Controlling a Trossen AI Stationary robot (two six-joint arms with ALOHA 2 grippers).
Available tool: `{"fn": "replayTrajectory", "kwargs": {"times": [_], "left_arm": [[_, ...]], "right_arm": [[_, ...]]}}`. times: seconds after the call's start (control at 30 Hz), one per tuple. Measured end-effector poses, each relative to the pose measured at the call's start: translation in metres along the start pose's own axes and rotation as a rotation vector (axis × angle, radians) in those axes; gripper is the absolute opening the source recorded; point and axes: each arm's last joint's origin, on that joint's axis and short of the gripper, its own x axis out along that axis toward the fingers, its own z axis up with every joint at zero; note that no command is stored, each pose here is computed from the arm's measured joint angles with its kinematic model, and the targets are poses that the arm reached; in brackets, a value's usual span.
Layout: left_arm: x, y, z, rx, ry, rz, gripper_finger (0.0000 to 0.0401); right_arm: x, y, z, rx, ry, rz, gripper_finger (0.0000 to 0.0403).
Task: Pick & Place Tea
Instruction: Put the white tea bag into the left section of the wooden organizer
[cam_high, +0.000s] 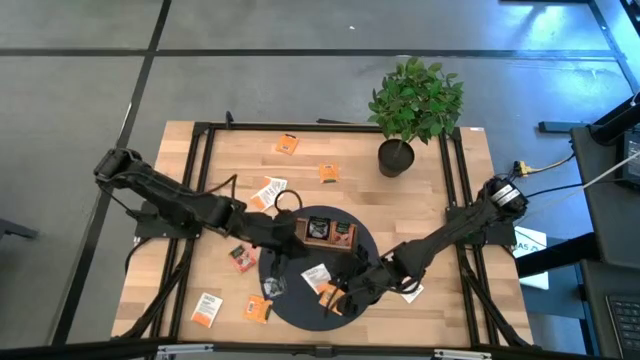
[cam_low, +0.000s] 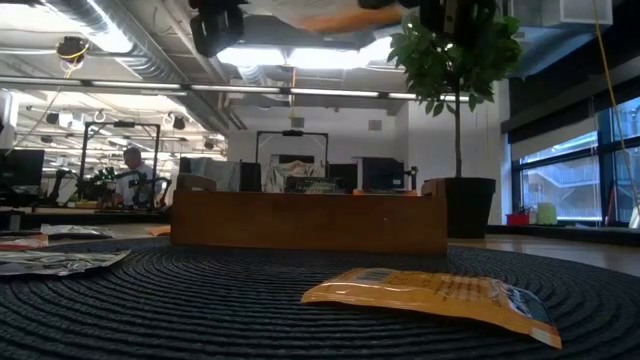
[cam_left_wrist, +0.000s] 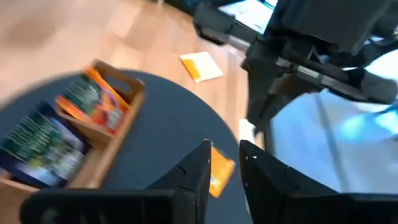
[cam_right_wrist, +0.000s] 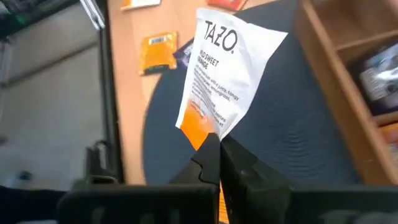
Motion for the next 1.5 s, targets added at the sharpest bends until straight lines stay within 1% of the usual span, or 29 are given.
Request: {"fn": "replayTrajectory", "kwargs": {"times": [0.1, 0.2, 0.27, 0.37, 0.53, 0.67, 0.8, 0.9, 1.13, 1.2, 1.33, 1.5], "left_arm": [[0.001, 0.002, 0.001, -0.071, 0.047, -0.052, 0.0098], [0.003, 0.004, 0.000, -0.105, 0.076, -0.065, 0.0119], [0.004, 0.003, 0.000, -0.110, 0.076, -0.070, 0.0132], [0.004, 0.004, -0.001, -0.101, 0.079, -0.064, 0.0148], [0.004, 0.004, -0.001, -0.092, 0.083, -0.062, 0.0159], [0.004, 0.004, -0.001, -0.091, 0.083, -0.061, 0.0158], [0.004, 0.004, -0.001, -0.057, 0.085, -0.066, 0.0155], [0.004, 0.004, -0.002, -0.052, 0.093, -0.065, 0.0154], [0.004, 0.004, -0.002, -0.046, 0.107, -0.081, 0.0154], [0.004, 0.003, -0.003, -0.046, 0.125, -0.104, 0.0151], [0.004, 0.002, -0.004, -0.046, 0.155, -0.141, 0.0131], [0.004, 0.003, -0.005, -0.004, 0.171, -0.151, 0.0086]], "right_arm": [[0.000, -0.001, 0.004, -0.019, -0.029, -0.016, 0.0003], [0.002, -0.005, 0.007, -0.011, -0.022, -0.019, 0.0003], [0.004, -0.007, 0.009, -0.004, -0.003, -0.001, 0.0003], [0.004, -0.007, 0.011, -0.016, -0.013, 0.006, 0.0003], [0.004, -0.005, 0.013, -0.033, -0.037, 0.031, 0.0003], [0.004, -0.006, 0.014, -0.033, -0.049, 0.016, 0.0003], [0.006, -0.009, 0.017, -0.020, -0.057, 0.003, 0.0004], [0.007, -0.011, 0.022, -0.021, -0.080, 0.010, 0.0006], [0.009, -0.015, 0.030, -0.029, -0.113, 0.015, 0.0007], [0.010, -0.017, 0.032, -0.026, -0.115, 0.010, 0.0007], [0.011, -0.019, 0.034, -0.037, -0.108, 0.019, 0.0008], [0.011, -0.019, 0.034, -0.043, -0.104, 0.028, 0.0008]]}}
